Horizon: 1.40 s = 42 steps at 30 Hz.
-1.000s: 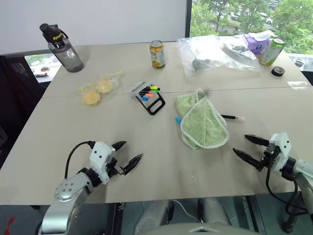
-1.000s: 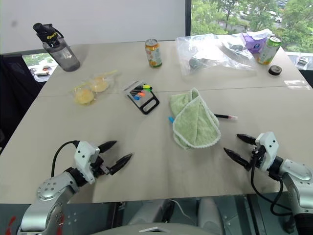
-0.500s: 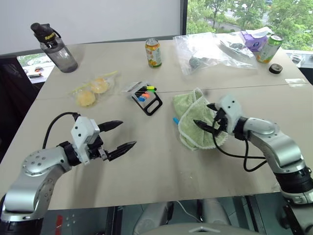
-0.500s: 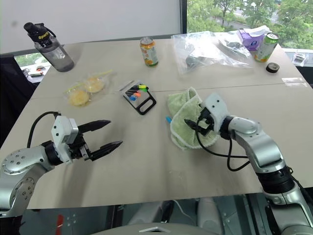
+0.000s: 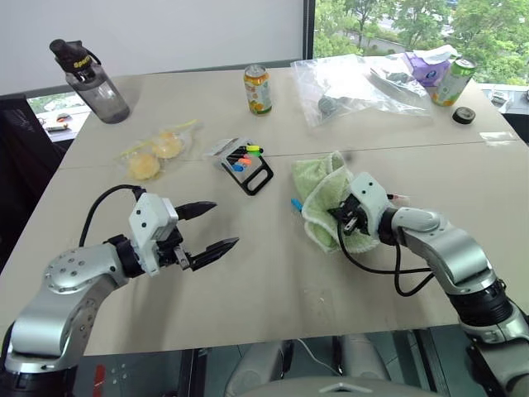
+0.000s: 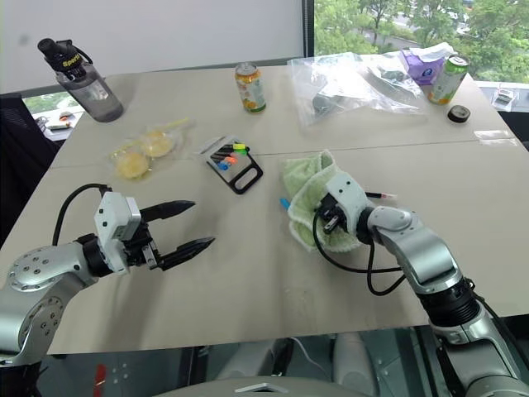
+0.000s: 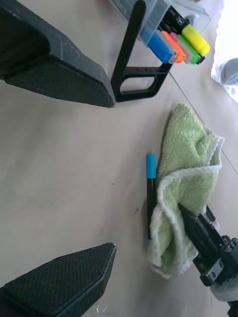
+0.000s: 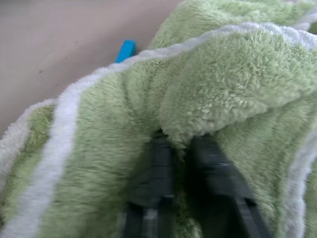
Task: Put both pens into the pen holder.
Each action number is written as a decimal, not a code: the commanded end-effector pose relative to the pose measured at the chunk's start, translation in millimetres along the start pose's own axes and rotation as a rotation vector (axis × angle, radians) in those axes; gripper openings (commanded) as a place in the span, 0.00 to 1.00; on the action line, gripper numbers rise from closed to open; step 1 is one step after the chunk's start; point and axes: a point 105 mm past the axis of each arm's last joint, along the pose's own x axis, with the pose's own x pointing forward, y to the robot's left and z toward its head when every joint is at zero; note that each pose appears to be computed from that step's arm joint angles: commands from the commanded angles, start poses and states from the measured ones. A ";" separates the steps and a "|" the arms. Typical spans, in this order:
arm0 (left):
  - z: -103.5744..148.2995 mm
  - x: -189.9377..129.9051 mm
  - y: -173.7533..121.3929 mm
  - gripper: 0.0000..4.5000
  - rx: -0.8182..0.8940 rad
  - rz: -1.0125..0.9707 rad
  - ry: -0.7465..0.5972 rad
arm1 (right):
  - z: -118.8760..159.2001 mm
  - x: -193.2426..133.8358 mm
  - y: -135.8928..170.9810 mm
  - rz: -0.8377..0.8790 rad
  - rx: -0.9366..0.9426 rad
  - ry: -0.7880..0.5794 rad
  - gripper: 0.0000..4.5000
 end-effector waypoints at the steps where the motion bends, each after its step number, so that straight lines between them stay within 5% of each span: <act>1: 6.1 0.9 1.2 1.00 0.026 0.001 -0.014 | 25.8 -8.6 -0.8 0.005 0.008 -0.136 0.01; 9: 4.9 2.5 1.2 1.00 0.026 -0.006 -0.013 | 111.3 -67.0 -14.2 0.117 0.086 -0.682 0.01; 14: 5.3 4.1 0.4 1.00 0.026 -0.015 -0.020 | 148.4 -113.7 -61.3 -0.033 0.171 -0.985 0.01; 19: 7.9 5.5 0.9 1.00 0.030 -0.017 -0.036 | 155.3 -139.8 -106.4 -0.259 0.225 -1.095 0.01; 34: 48.8 7.9 -4.6 1.00 -0.011 -0.095 -0.281 | 89.5 -163.7 -195.7 -0.877 0.295 -0.939 0.01; 39: 48.6 6.6 -6.7 1.00 -0.039 -0.120 -0.288 | 43.1 -165.6 -220.0 -1.063 0.365 -0.694 0.01; 42: 45.7 6.8 -7.2 1.00 -0.044 -0.124 -0.283 | 23.6 -165.7 -224.5 -1.101 0.393 -0.575 0.32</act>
